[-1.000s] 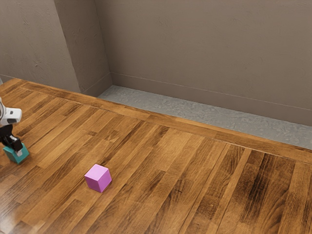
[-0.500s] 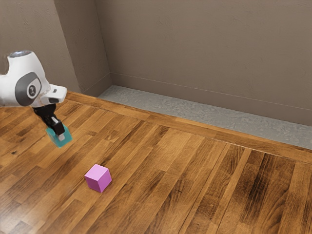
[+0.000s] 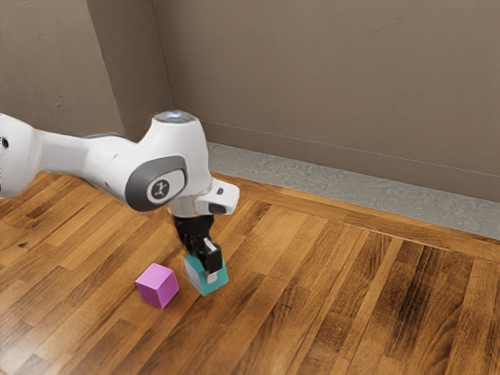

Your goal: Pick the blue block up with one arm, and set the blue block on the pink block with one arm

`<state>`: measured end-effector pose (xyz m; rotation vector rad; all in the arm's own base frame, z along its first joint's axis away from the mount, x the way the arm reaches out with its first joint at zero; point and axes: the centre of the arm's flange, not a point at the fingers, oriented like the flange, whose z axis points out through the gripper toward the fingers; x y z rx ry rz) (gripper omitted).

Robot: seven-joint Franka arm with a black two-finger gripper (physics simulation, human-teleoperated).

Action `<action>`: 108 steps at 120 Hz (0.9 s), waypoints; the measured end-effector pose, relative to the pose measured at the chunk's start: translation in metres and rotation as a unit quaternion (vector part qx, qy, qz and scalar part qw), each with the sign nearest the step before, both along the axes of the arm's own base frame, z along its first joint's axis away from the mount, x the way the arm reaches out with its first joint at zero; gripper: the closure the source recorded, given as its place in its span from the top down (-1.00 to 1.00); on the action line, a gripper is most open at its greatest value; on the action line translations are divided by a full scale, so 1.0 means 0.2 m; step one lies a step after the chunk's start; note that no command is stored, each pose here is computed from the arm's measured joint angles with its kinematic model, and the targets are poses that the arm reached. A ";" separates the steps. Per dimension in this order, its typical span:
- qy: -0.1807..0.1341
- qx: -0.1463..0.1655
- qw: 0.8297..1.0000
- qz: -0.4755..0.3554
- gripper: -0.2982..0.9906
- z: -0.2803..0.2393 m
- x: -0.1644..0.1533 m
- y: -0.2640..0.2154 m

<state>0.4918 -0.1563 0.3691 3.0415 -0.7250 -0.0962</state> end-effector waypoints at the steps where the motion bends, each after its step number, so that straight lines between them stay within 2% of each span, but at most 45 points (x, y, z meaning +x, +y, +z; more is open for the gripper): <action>1: 0.000 0.000 1.000 -0.002 0.09 0.00 -0.01 -0.02; 17: 0.001 0.007 1.000 -0.010 0.08 0.00 -0.12 -0.27; 24: 0.002 0.010 1.000 0.009 0.08 0.00 -0.12 -0.25; 30: 0.002 0.013 0.999 0.043 0.08 0.00 -0.08 -0.14; 37: 0.002 0.016 0.994 0.109 0.08 0.00 0.00 0.12; 44: 0.003 0.017 0.980 0.198 0.08 0.00 0.07 0.51; 51: 0.004 0.019 0.954 0.298 0.08 0.00 0.07 0.98; 59: 0.005 0.020 0.918 0.396 0.09 0.01 -0.01 1.44; 64: 0.005 0.021 0.899 0.438 0.09 0.01 -0.07 1.64; 69: 0.005 0.021 0.887 0.462 0.10 0.02 -0.11 1.73; 77: 0.005 0.022 0.886 0.462 0.10 0.02 -0.09 1.69; 97: 0.004 0.023 0.924 0.381 0.08 0.01 0.05 1.17; 108: 0.004 0.024 0.933 0.359 0.08 0.01 0.07 1.01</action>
